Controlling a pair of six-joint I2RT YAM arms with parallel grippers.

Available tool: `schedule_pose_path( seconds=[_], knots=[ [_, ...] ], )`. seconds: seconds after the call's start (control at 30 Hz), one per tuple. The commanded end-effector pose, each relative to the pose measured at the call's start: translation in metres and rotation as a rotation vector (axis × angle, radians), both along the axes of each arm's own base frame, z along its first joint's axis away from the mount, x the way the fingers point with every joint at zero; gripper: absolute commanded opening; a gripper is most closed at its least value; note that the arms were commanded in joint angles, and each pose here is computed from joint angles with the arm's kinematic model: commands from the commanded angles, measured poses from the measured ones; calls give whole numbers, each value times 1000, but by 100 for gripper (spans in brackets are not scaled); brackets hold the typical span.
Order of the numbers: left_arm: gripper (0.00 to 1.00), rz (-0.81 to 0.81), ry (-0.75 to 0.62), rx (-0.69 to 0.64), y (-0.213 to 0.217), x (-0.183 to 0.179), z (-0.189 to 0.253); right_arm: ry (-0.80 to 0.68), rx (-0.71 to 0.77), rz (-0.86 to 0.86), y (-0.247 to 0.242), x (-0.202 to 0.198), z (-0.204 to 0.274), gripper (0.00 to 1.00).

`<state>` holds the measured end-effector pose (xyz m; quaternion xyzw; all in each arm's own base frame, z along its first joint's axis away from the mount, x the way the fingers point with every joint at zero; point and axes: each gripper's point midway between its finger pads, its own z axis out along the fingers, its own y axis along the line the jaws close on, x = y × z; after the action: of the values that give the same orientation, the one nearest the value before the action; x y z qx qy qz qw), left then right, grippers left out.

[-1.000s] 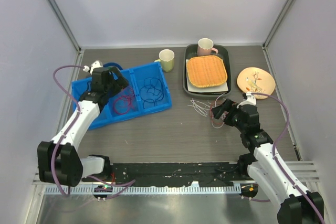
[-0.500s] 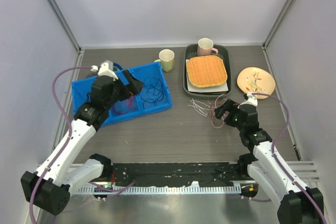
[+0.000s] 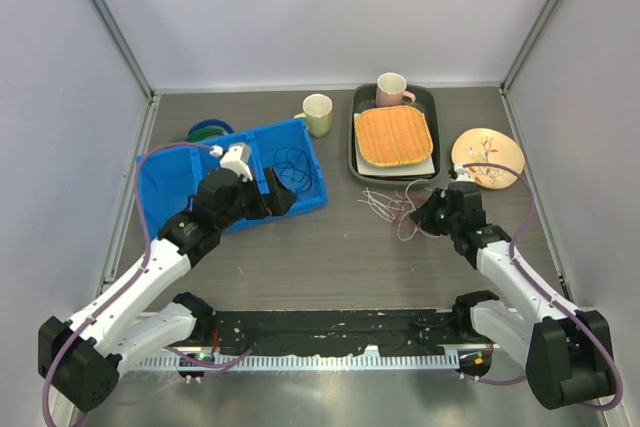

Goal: Untangle the cables

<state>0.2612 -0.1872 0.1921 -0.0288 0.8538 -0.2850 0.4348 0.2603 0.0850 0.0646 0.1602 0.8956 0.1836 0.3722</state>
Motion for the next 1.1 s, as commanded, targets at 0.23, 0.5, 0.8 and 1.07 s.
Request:
schedule_pose_path(
  seconds=[0.23, 0.5, 0.8, 1.07],
  knots=[
    [100, -435, -93, -199, -63, -40, 21, -330, 404, 560, 96, -20, 161, 1],
    [100, -480, -89, -232, -81, -44, 28, -300, 354, 799, 117, -67, 145, 1],
    [100, -542, -27, -155, -107, -44, -1, -329, 308, 911, 136, -87, 150, 1],
    [90, -626, 3, -128, -138, -55, -14, -318, 284, 855, 134, -75, 142, 1]
  ],
)
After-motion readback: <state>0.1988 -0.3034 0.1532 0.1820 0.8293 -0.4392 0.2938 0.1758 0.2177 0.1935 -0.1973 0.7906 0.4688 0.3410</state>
